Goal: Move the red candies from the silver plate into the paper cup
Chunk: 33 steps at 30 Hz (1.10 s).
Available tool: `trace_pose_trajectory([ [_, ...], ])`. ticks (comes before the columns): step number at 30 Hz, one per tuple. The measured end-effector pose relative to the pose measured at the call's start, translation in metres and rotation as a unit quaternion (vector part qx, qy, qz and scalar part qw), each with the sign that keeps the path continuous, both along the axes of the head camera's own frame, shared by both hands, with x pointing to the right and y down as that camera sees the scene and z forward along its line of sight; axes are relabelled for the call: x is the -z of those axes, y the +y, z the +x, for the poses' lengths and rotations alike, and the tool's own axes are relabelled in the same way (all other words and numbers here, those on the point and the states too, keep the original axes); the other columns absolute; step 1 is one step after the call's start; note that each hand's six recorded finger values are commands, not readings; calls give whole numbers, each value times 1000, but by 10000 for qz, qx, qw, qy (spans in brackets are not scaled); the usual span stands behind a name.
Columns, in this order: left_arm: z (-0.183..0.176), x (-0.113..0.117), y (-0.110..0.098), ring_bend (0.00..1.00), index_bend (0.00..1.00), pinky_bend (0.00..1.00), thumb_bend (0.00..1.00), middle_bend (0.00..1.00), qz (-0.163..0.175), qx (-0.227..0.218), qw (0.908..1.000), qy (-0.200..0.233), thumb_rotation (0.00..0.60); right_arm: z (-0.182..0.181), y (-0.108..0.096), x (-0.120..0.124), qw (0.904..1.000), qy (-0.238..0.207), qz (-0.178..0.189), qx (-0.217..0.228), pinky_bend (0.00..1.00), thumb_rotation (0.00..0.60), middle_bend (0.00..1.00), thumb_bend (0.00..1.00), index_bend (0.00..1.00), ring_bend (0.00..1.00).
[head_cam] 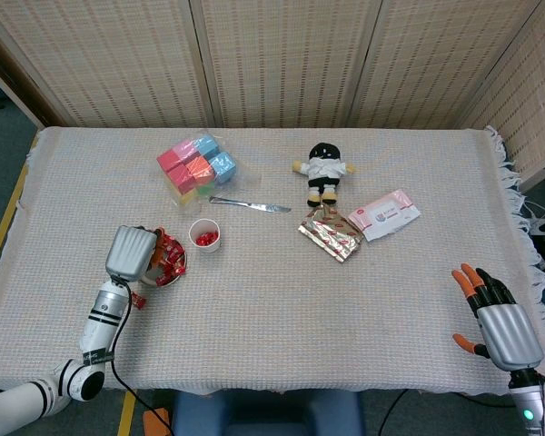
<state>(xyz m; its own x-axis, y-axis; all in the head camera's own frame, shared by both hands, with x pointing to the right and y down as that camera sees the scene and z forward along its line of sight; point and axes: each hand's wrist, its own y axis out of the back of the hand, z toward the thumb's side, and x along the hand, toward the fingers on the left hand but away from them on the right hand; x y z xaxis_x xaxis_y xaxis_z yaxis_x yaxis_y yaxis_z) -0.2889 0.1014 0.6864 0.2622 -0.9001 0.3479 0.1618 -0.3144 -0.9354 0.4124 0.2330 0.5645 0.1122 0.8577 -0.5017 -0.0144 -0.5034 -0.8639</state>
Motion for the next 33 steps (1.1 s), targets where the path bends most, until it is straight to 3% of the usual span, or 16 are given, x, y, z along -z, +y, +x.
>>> trace_pose_trajectory([
  [6, 45, 1, -21, 692, 716, 1000, 550, 742, 77, -315, 9994, 87, 600, 1, -2, -2, 10000, 33, -18, -45, 145, 600, 0, 0, 0, 0],
  [16, 90, -23, -27, 692, 681, 1000, 550, 710, -60, -591, 9982, -45, 600, 7, -5, -2, 9999, 82, -12, -151, 145, 600, 0, 0, 0, 0],
  [27, 82, -42, -29, 687, 375, 1000, 483, 474, -221, -591, 9977, -262, 600, 7, -6, -3, 9998, 94, -19, -154, 145, 600, 0, 0, 0, 0],
  [33, 77, -37, -28, 675, 271, 1000, 464, 428, -251, -644, 9975, -178, 600, 6, -5, -3, 9998, 102, 0, -145, 145, 600, 0, 0, 0, 0],
])
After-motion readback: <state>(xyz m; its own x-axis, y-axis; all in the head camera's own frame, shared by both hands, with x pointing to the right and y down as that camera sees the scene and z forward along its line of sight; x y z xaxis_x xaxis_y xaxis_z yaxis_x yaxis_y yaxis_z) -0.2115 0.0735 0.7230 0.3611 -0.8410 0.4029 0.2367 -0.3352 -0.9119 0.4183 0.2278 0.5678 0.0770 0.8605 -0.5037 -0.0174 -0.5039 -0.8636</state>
